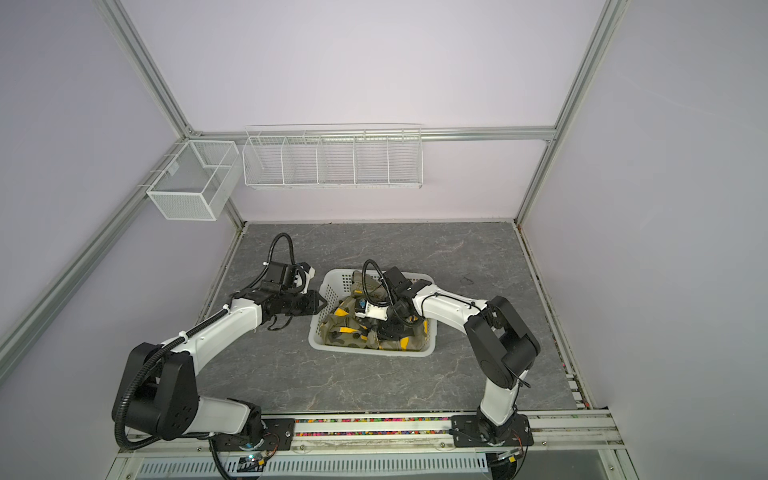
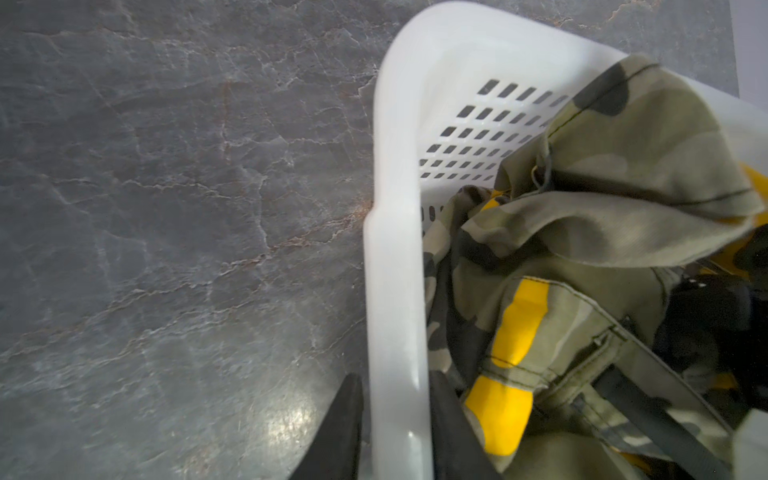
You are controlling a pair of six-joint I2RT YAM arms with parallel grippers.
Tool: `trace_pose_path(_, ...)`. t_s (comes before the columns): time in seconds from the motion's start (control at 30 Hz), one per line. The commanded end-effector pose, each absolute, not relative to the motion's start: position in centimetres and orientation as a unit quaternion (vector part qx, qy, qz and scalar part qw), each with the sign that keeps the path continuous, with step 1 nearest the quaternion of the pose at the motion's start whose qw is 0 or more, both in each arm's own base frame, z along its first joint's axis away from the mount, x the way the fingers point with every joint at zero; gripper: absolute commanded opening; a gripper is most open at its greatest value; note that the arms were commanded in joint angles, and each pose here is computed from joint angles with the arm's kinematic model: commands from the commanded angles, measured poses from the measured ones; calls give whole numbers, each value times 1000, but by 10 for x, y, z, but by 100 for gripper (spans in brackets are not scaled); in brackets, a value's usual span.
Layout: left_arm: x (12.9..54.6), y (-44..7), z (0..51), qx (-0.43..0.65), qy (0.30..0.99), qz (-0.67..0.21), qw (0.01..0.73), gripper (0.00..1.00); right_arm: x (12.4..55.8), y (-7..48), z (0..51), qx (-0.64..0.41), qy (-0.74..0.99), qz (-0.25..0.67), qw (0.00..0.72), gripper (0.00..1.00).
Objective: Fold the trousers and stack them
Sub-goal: 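Lower the right gripper into the basket and grasp the trousers waistband, then lift the trousers out of the basket with the right gripper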
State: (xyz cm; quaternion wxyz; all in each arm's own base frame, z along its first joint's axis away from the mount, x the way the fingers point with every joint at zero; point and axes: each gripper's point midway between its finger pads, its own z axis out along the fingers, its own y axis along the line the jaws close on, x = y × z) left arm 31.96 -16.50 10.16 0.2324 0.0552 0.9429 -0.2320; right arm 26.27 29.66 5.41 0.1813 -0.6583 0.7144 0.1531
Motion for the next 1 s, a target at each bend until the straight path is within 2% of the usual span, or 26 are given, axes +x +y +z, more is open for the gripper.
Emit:
trace_pose_path(0.0, 326, -157, 97, 48, 950, -205, 231, 23, 255, 291, 52, -656, 724, 146, 153, 49)
trace_pose_path(0.1, 330, -154, 100, 40, 951, -196, 234, 21, 260, 296, 82, -641, 728, 156, 186, 33)
trace_pose_path(0.23, 336, -151, 104, 29, 953, -185, 236, 21, 274, 299, 136, -612, 731, 163, 254, 22)
trace_pose_path(0.4, 349, -145, 100, 10, 960, -164, 229, 20, 288, 293, 216, -580, 721, 171, 339, 18)
trace_pose_path(0.63, 392, -122, 105, -36, 955, -143, 258, 19, 293, 261, 318, -538, 695, 159, 450, 16)
trace_pose_path(0.87, 440, -108, 109, -38, 951, -139, 274, 19, 262, 245, 394, -531, 647, 174, 519, 15)
trace_pose_path(0.97, 461, -102, 110, -38, 951, -133, 277, 18, 250, 233, 429, -523, 622, 150, 563, 15)
